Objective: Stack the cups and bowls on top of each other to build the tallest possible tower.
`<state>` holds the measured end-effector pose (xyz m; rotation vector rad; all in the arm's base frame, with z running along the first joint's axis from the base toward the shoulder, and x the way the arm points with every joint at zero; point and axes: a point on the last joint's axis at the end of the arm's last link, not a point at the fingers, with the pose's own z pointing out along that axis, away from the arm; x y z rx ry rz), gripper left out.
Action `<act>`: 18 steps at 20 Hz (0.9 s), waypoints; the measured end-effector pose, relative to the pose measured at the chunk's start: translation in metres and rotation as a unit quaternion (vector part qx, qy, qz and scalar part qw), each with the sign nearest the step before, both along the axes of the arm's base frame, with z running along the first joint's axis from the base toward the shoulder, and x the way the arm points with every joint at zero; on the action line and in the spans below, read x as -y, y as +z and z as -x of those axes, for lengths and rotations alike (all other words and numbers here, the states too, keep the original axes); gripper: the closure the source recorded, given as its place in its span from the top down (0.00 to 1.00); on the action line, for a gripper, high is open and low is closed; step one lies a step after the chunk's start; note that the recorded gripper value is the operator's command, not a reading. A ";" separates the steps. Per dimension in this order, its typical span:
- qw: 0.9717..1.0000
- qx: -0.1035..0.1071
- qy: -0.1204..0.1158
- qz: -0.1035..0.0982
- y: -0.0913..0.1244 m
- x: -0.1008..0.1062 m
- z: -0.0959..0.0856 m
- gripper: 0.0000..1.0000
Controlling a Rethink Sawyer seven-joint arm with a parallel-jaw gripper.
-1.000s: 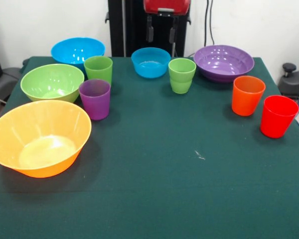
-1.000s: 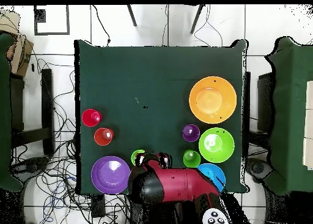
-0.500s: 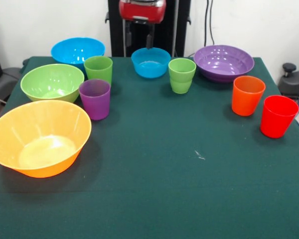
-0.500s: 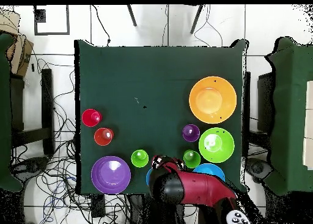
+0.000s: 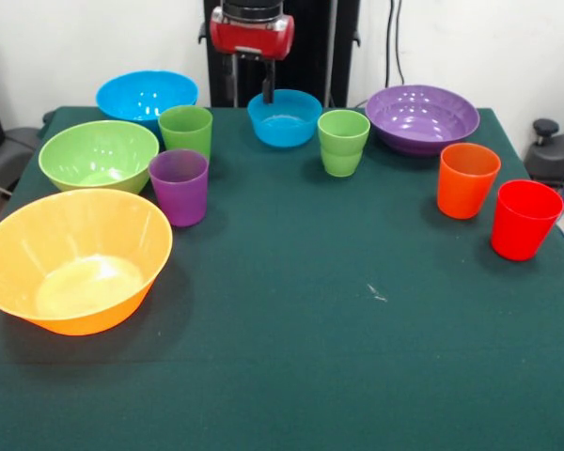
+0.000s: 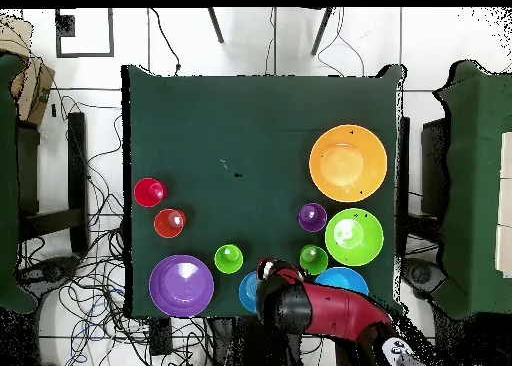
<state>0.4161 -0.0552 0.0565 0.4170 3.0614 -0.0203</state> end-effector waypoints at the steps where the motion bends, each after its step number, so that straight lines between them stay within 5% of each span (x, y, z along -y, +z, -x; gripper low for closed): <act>1: 1.000 -0.002 -0.002 -0.003 -0.004 0.000 0.002 1.00; 18: 1.000 -0.016 -0.013 -0.007 -0.019 0.003 0.015 1.00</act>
